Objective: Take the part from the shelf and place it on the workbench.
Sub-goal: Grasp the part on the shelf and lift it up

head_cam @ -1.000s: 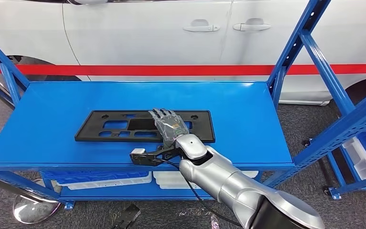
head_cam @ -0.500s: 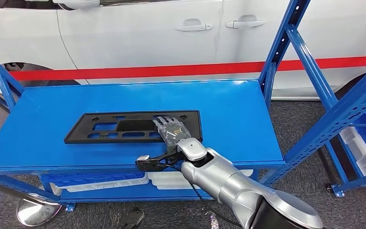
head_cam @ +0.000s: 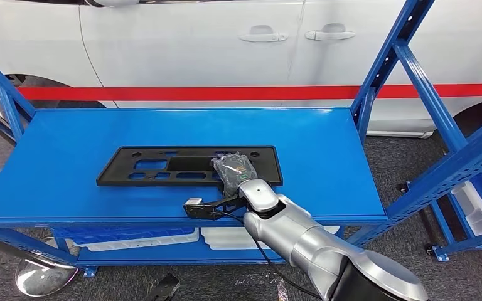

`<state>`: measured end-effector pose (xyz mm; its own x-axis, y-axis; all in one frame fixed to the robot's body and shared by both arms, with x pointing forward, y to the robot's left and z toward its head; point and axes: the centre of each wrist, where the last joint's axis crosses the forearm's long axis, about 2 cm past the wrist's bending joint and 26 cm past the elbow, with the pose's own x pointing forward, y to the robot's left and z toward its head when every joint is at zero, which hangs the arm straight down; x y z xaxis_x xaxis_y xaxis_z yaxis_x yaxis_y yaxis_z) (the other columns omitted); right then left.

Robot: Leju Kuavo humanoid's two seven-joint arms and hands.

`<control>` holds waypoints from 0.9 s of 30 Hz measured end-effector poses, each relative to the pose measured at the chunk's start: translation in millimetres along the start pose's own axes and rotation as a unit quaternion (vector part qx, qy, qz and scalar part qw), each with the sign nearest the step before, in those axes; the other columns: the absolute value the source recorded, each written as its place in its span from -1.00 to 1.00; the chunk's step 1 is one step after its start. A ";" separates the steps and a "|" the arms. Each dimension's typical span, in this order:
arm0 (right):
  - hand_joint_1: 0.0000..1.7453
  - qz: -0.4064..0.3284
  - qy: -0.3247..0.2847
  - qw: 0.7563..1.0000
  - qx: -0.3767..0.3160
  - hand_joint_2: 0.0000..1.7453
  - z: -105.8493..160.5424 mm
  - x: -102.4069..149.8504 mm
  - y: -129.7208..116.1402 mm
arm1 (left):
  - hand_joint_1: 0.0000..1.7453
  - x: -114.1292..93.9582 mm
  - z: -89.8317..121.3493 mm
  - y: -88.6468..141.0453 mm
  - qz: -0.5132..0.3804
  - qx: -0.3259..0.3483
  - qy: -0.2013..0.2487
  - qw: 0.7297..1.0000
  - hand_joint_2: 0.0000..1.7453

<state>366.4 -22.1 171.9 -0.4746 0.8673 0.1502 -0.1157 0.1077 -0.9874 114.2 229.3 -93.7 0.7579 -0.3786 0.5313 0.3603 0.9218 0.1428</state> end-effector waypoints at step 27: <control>1.00 0.053 -0.229 0.940 -0.247 1.00 9.5 26.5 -22.2 | -1.00 -23.0 5.7 7.2 0.090 0.024 -0.054 0.994 1.00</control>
<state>348.0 -6.2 198.3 -0.7992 0.5984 -0.0566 0.3187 0.3421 -0.8840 96.3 245.1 -100.0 0.7444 -0.1987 0.6375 0.1964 0.9776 0.0754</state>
